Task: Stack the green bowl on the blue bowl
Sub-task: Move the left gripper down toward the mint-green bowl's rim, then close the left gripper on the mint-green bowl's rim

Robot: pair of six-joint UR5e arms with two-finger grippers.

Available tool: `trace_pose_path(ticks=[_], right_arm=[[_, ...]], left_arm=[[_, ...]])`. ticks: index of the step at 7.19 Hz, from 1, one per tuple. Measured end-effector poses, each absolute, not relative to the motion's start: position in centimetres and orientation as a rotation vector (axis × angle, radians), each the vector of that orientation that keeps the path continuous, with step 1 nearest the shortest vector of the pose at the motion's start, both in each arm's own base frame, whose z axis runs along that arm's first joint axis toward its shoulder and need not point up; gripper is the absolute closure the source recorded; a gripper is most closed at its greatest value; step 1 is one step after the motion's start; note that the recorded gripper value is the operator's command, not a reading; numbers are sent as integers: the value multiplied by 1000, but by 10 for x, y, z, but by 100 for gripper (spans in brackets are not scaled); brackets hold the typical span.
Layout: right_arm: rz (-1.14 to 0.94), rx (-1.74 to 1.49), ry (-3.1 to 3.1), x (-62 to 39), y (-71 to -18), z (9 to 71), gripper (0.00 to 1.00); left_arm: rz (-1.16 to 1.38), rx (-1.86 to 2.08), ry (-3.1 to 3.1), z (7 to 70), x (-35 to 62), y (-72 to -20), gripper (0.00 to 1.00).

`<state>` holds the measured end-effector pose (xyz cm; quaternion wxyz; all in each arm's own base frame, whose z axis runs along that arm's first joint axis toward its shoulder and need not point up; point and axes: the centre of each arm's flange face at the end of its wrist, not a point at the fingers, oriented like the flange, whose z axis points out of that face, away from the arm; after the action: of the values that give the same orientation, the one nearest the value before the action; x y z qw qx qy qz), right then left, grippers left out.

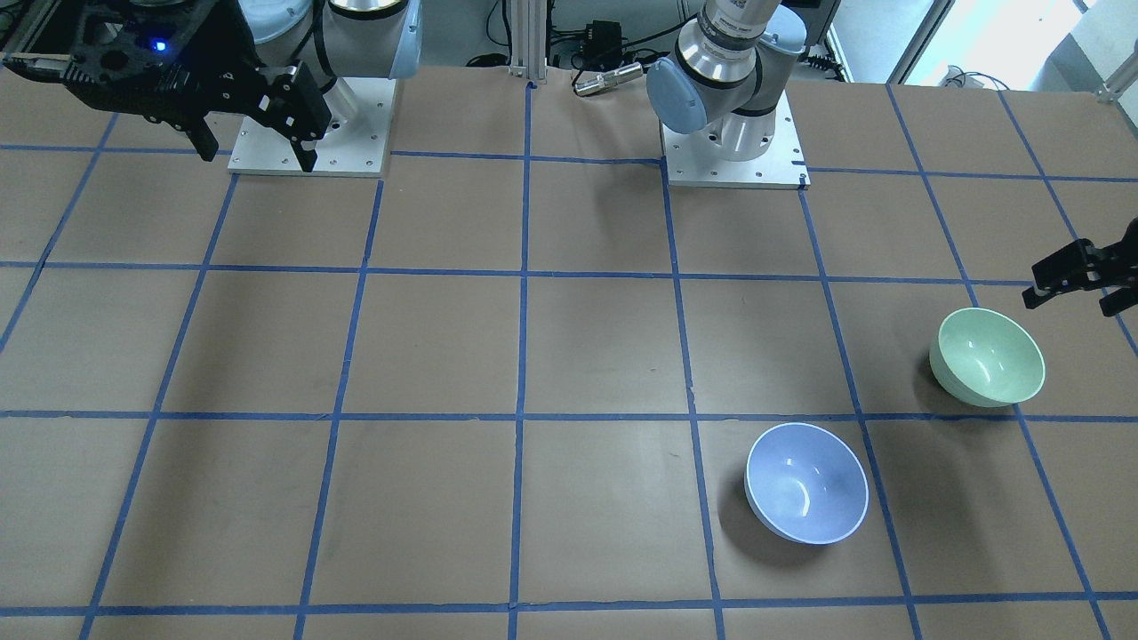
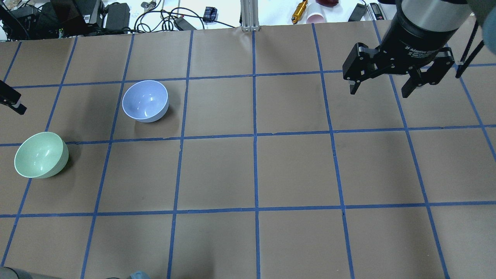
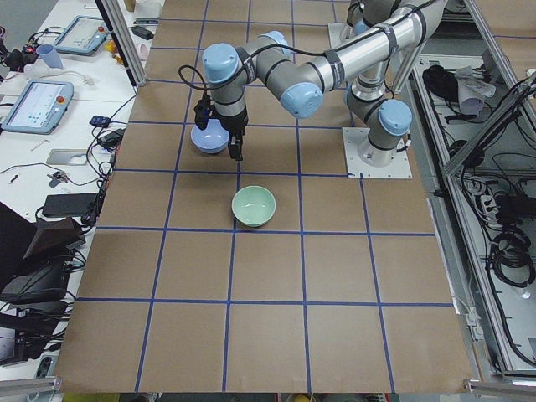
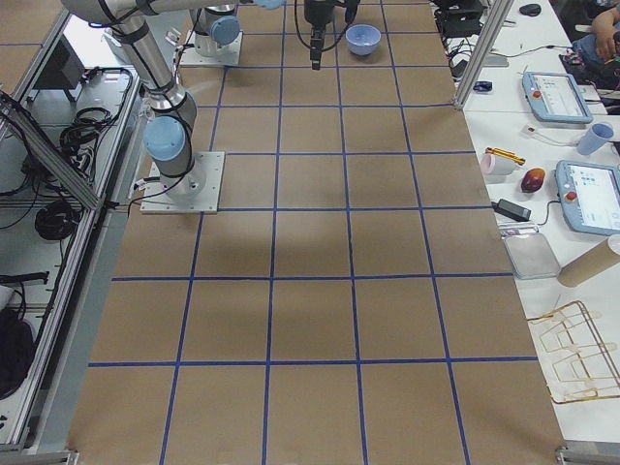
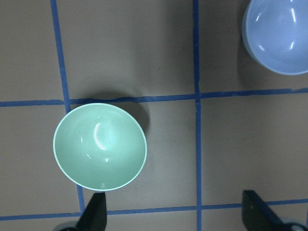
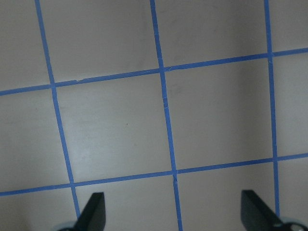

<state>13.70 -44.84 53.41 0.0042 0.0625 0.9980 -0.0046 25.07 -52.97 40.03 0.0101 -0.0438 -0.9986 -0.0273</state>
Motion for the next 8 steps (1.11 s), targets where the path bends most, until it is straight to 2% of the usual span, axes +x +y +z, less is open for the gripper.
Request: trace_pose_path(ticks=[5,8], right_arm=[[-15,196,3127,137,-448,534,0],[-15,196,3127,137,-448,534,0]], left_arm=[[21,-262,-3109,288,347,-511,0],[-12,-232,-3037,241,372,-492,0]])
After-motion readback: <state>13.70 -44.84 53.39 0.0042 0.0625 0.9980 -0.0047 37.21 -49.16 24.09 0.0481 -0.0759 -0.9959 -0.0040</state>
